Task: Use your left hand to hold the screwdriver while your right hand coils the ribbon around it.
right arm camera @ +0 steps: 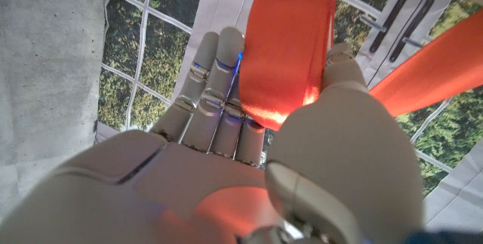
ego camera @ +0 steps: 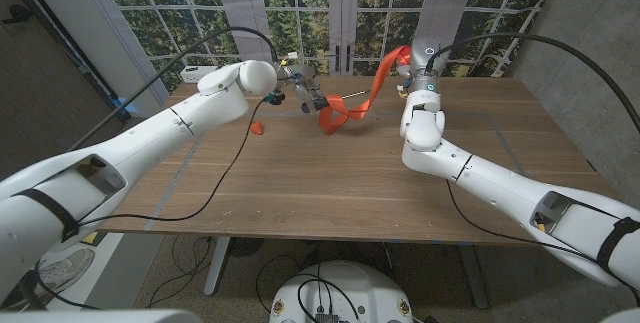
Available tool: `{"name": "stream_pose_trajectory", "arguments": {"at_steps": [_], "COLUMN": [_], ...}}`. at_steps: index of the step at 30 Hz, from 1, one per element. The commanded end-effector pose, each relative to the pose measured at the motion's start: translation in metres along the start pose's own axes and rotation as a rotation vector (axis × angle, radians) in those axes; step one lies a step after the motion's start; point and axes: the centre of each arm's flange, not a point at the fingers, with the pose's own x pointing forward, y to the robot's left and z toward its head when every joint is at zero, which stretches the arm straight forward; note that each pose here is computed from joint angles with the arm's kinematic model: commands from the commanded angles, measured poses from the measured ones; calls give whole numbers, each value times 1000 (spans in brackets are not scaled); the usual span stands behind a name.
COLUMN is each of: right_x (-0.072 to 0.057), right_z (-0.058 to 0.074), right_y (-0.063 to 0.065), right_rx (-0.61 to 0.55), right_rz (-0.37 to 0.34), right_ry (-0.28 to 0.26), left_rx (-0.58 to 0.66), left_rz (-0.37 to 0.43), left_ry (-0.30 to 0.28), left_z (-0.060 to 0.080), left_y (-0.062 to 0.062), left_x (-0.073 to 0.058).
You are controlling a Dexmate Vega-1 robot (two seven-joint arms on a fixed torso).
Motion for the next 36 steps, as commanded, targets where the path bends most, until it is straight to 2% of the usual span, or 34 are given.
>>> {"name": "stream_pose_trajectory", "arguments": {"at_steps": [1, 6, 15, 19, 21, 22, 23, 27, 36], "right_x": [-17, -22, -30, -33, -34, -34, -34, -38, -42], "right_z": [-12, -15, -22, -24, -26, -27, -28, -29, -32], "right_y": [27, 36, 54, 62, 67, 70, 72, 80, 88], "right_rx": [-44, -72, -89, -85, -76, -69, -71, -63, -50], "right_rz": [99, 132, 258, 346, 410, 459, 504, 543, 604], "right_ry": [-5, 2, -10, -16, -26, -45, -41, -39, -26], "left_rx": [29, 33, 56, 68, 74, 78, 70, 78, 109], "left_rz": [-39, -52, -76, -97, -93, -106, -113, -132, -144], "left_ry": [21, 26, 38, 36, 40, 37, 35, 33, 22], "left_z": [-4, -5, -5, -4, -4, -4, -5, -4, -3], "left_y": [-12, -16, -25, -30, -32, -33, -34, -38, -43], "left_x": [7, 9, 13, 14, 15, 16, 17, 20, 25]}}
